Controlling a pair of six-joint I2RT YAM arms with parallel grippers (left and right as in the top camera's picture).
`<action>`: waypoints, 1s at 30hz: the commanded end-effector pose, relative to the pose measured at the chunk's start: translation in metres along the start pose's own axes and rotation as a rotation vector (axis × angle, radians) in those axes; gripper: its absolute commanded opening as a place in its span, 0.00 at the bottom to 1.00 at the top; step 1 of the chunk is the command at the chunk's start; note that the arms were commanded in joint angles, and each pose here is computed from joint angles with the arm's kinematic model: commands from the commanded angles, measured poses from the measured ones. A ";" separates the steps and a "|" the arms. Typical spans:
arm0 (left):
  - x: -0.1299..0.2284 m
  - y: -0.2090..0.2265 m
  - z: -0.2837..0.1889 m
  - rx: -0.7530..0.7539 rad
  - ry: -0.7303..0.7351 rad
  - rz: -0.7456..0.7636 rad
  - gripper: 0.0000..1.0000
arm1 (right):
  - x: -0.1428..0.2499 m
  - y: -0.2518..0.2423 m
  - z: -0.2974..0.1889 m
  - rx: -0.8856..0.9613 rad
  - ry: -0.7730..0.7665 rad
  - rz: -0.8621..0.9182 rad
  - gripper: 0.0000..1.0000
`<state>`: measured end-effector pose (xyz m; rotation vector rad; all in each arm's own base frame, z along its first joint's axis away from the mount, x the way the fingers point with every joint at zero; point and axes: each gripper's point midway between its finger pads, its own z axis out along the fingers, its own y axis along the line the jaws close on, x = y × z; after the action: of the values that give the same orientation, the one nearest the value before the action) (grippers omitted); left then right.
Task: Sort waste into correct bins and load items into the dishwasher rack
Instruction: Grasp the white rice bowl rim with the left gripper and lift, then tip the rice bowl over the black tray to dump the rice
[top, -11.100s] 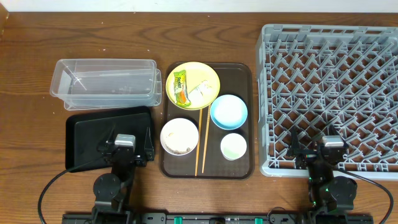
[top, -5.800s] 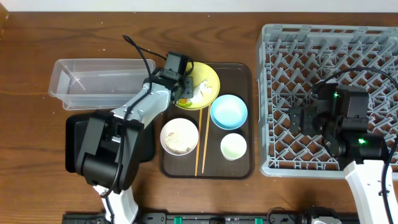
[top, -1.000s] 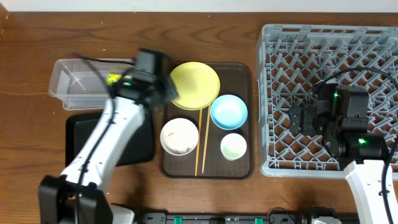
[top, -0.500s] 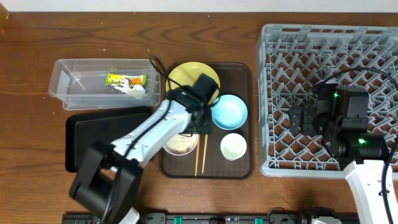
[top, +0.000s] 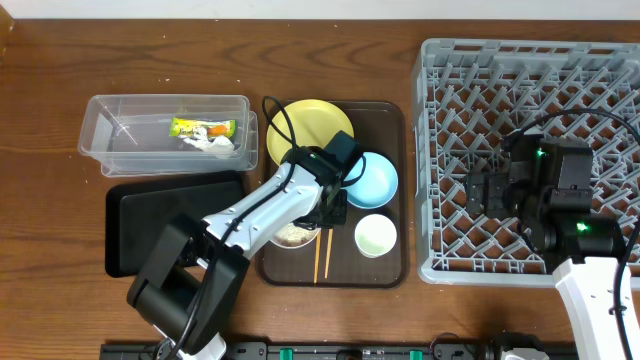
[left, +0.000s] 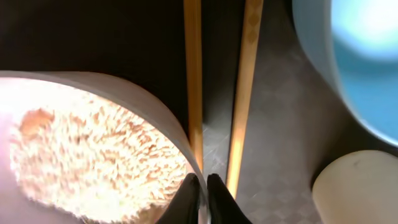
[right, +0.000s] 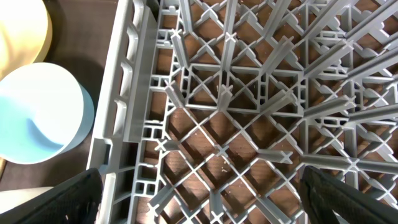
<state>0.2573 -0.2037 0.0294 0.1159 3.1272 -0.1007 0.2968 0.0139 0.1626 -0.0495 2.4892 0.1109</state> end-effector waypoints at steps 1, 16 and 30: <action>0.003 0.004 0.003 -0.017 0.011 -0.004 0.06 | -0.008 0.006 -0.005 -0.015 -0.022 -0.027 0.99; -0.002 0.020 -0.099 0.100 -0.207 0.048 0.06 | -0.008 0.006 -0.005 -0.015 -0.022 -0.027 0.99; -0.019 0.104 -0.155 0.566 -0.279 -0.068 0.06 | -0.008 0.006 -0.005 -0.015 -0.022 -0.027 0.99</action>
<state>0.2852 -0.0842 0.1640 -0.1287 2.8269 -0.6098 0.2968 0.0139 0.1625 -0.0495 2.4896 0.1109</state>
